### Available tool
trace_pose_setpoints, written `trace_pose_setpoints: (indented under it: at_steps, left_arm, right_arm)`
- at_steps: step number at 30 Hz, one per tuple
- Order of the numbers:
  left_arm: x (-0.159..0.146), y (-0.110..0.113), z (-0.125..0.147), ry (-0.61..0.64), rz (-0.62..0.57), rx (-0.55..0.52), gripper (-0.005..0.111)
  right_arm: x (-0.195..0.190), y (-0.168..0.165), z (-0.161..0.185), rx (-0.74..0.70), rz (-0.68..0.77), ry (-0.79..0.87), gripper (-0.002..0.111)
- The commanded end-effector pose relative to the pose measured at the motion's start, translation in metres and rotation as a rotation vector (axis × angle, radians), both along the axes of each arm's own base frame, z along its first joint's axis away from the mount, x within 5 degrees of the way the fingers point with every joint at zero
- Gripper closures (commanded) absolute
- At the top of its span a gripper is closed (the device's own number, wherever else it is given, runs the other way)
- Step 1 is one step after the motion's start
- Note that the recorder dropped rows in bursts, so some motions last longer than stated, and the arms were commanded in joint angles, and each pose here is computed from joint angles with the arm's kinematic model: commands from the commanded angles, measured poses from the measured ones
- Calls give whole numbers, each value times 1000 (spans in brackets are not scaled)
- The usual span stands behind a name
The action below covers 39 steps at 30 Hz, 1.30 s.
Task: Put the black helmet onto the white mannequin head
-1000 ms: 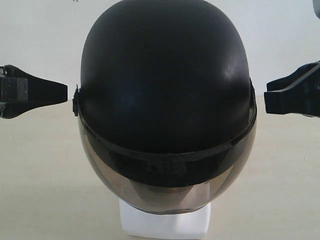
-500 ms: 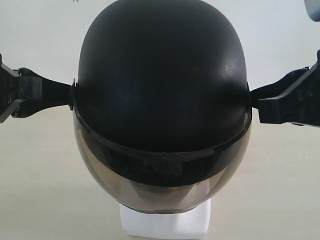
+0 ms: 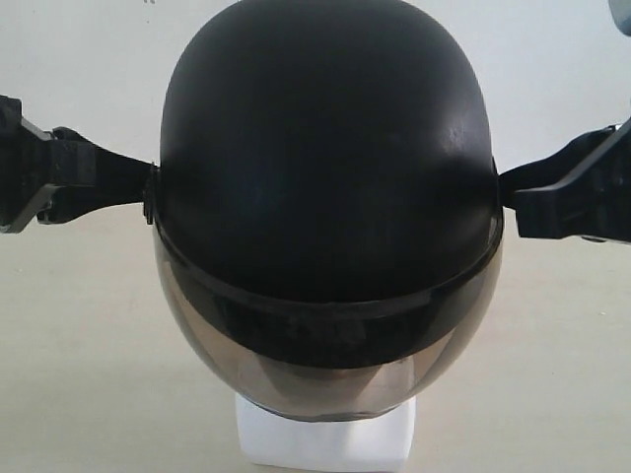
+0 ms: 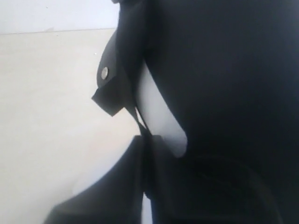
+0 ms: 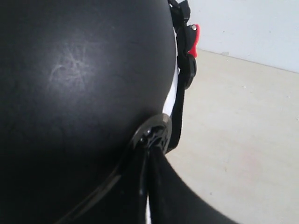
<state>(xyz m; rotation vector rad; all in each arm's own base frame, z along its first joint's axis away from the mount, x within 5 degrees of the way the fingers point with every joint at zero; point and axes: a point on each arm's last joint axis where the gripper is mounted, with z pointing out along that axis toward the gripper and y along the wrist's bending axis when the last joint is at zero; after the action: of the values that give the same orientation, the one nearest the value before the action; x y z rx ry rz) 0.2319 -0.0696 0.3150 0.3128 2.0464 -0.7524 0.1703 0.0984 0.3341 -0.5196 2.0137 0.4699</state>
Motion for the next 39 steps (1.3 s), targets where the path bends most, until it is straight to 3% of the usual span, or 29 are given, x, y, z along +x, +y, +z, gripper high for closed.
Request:
trace_pose_setpoints:
  at_steps: [1,10,23,32,39]
  left_arm:
    - [3,-3,0,-7,-27,-12,102]
    - [13,-4,14,-45,-38,-17,102]
    - [20,-5,4,-13,-55,18,102]
    - [8,1,6,-23,-68,148,102]
    - [-7,3,20,-53,-52,146,102]
  right_arm:
    - [-1,1,1,14,8,13,109]
    - [-5,4,0,48,33,60,109]
    - [-4,4,0,46,32,60,109]
    - [-12,0,8,45,37,12,109]
    - [-13,-1,9,48,35,8,109]
